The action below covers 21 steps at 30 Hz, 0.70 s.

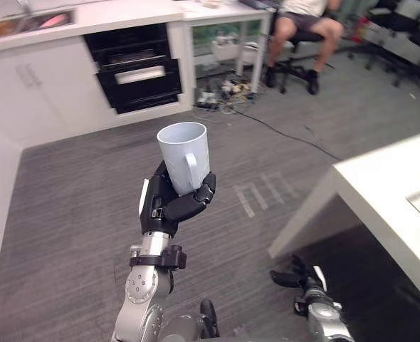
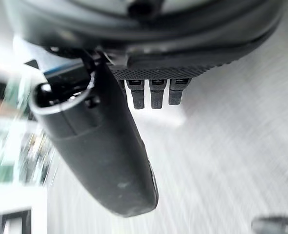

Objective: Walk over to the sink, pick up the cup, carry it to the dishwasher, place the cup inside the dishwasher, then close the dishwasher door

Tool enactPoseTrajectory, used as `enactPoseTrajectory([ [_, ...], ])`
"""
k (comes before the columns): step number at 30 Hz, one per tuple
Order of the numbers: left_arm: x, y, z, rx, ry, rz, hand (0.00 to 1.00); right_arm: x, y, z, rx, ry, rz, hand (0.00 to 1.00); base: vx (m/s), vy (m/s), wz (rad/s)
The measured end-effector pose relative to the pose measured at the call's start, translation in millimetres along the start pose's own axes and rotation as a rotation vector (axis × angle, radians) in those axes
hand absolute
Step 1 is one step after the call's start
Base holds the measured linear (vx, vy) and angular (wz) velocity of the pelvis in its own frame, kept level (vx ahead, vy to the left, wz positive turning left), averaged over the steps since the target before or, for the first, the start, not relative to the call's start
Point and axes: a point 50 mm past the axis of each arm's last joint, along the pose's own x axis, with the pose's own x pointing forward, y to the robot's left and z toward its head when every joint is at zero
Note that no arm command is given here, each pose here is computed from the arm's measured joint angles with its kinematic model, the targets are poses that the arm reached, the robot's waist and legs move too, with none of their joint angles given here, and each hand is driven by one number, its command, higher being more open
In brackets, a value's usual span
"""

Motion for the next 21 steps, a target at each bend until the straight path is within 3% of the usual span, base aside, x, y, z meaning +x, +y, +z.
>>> enactPoseTrajectory([
  [7, 4, -16, -4, -0.024, 0.006, -0.07, 0.3, -24, 3, -26, 0.027, 0.032, 0.016, 0.9, 0.26, -0.068, 1.39],
  [12, 3, -22, 11, -0.068, -0.057, -0.087, 0.3, -32, -2, -11, 0.045, -0.064, 0.005, 0.9, 0.31, -0.175, 0.95],
  [13, 4, -23, 12, -0.08, -0.064, -0.092, 0.3, -31, -4, -3, 0.041, -0.096, 0.002, 0.9, 0.15, -0.08, 0.4],
  [14, 1, -30, -9, -0.058, 0.033, -0.168, 0.3, -21, 6, -19, -0.037, -0.002, 0.068, 0.9, 0.1, -0.048, 0.25],
  [21, 1, -29, -9, -0.057, 0.032, -0.163, 0.3, -22, 6, -20, -0.037, 0.001, 0.066, 0.9, 0.0, 0.002, -0.09],
])
